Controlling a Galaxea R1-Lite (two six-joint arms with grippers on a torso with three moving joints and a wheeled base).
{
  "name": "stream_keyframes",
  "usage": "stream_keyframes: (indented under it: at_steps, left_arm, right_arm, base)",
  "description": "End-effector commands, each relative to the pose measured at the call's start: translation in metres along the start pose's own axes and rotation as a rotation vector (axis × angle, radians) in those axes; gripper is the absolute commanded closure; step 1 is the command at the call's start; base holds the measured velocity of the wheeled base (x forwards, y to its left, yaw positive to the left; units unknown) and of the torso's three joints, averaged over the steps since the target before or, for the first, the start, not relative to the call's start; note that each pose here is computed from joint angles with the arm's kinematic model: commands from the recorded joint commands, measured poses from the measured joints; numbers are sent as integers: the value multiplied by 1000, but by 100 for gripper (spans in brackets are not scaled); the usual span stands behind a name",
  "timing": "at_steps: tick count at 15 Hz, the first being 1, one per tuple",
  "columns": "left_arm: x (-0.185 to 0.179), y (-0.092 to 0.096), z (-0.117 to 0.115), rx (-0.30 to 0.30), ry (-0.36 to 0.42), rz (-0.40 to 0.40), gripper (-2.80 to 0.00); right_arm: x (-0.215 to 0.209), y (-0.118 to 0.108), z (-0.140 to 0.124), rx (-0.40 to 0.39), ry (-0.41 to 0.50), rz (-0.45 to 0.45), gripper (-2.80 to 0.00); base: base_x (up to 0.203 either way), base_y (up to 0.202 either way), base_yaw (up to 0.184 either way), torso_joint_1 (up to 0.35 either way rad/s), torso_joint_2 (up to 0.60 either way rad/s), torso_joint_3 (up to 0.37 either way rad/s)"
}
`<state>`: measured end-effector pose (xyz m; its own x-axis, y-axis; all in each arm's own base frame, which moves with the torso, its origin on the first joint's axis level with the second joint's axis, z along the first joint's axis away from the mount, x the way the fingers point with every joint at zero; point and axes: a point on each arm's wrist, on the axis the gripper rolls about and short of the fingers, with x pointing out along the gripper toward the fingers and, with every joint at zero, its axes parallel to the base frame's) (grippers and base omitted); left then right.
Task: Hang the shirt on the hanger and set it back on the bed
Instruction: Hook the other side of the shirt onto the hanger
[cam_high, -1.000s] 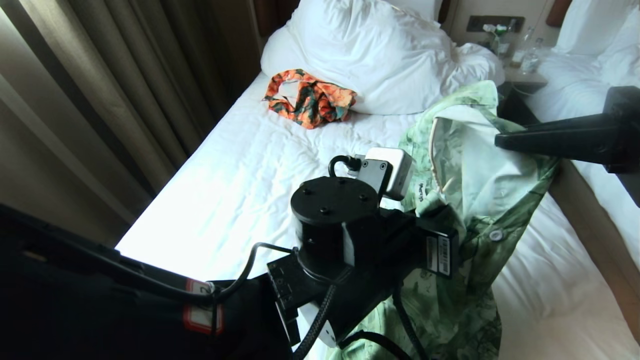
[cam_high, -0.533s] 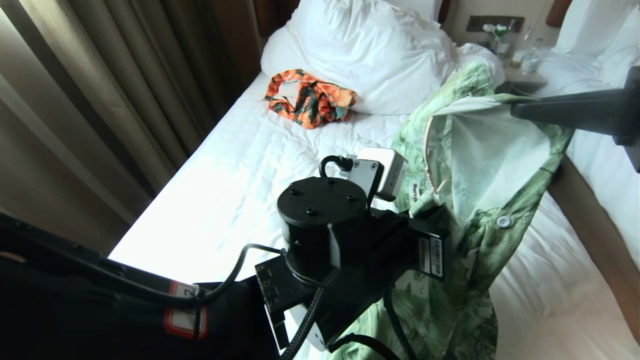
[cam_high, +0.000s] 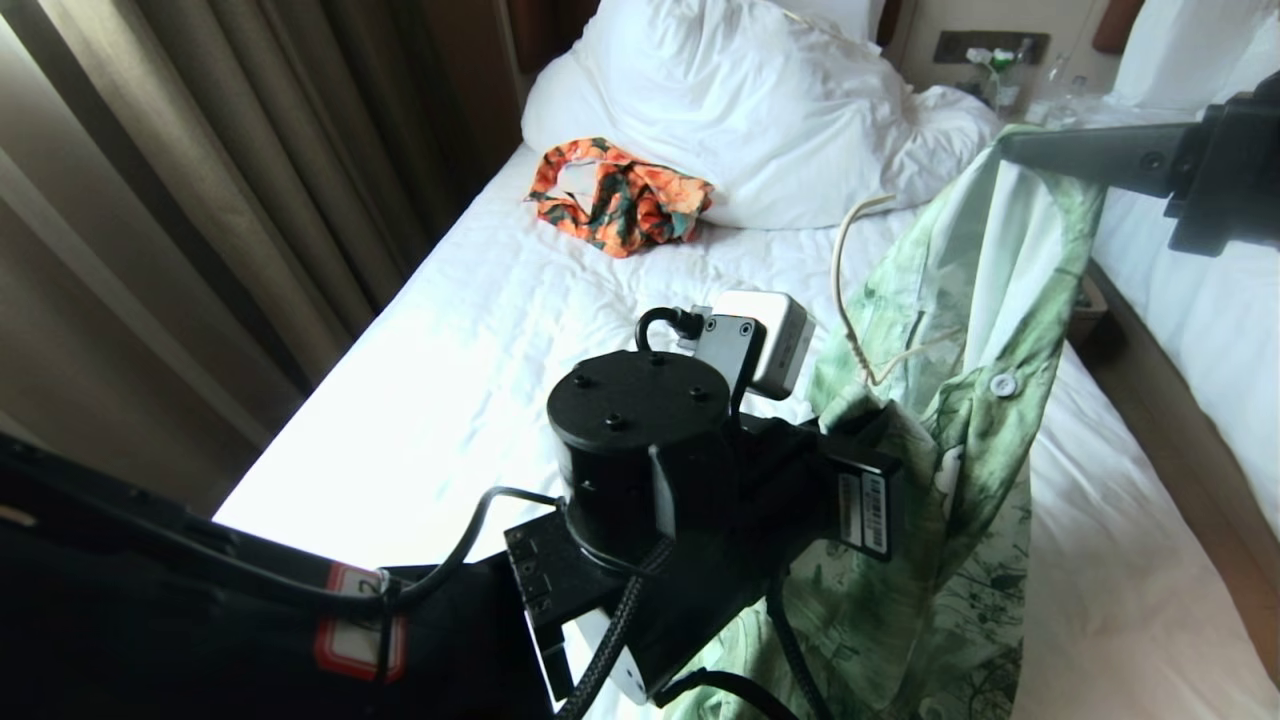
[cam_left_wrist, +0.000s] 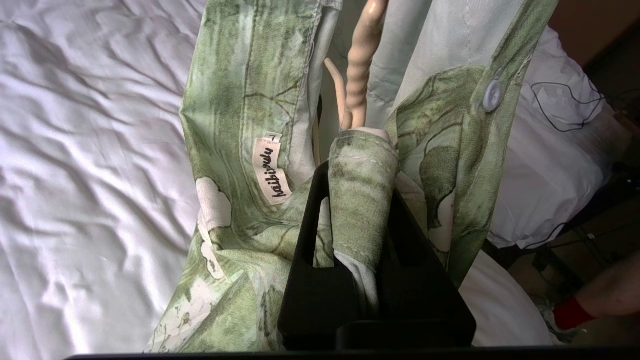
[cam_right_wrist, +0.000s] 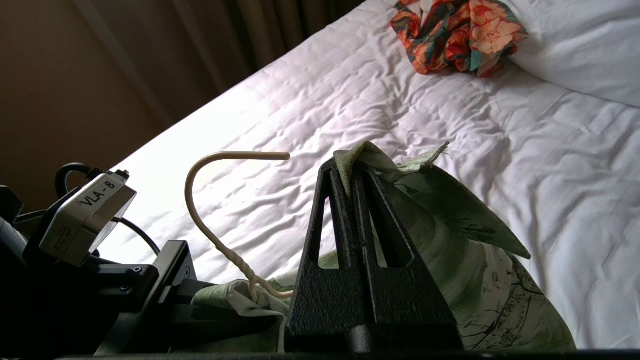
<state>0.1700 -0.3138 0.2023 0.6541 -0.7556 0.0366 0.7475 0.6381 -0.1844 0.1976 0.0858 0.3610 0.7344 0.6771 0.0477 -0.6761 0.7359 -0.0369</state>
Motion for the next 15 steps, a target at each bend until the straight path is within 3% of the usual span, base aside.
stream_keyframes:
  at_steps: [1,7,10,15]
  left_arm:
    - [0,-1,1,-3,-8,-3,0]
    - [0,-7,3,-6,-17,-18,0]
    - [0,-7,3,-7,-17,-19,0]
    - [2,-6,-1,-5,-7,-17,0]
  right_arm:
    - [7,5,-4,6,14,35,0]
    - [16,43,-16,32,87,206,0]
    - [0,58,-22,57,172,283,0]
    - [-18,74,-21,66,223,366,0]
  base:
    - [0,0,0,0,0,0]
    - [0,0,0,0,0,0]
    - [0,0,0,0,0,0]
    - [0,0,0,0,0,0]
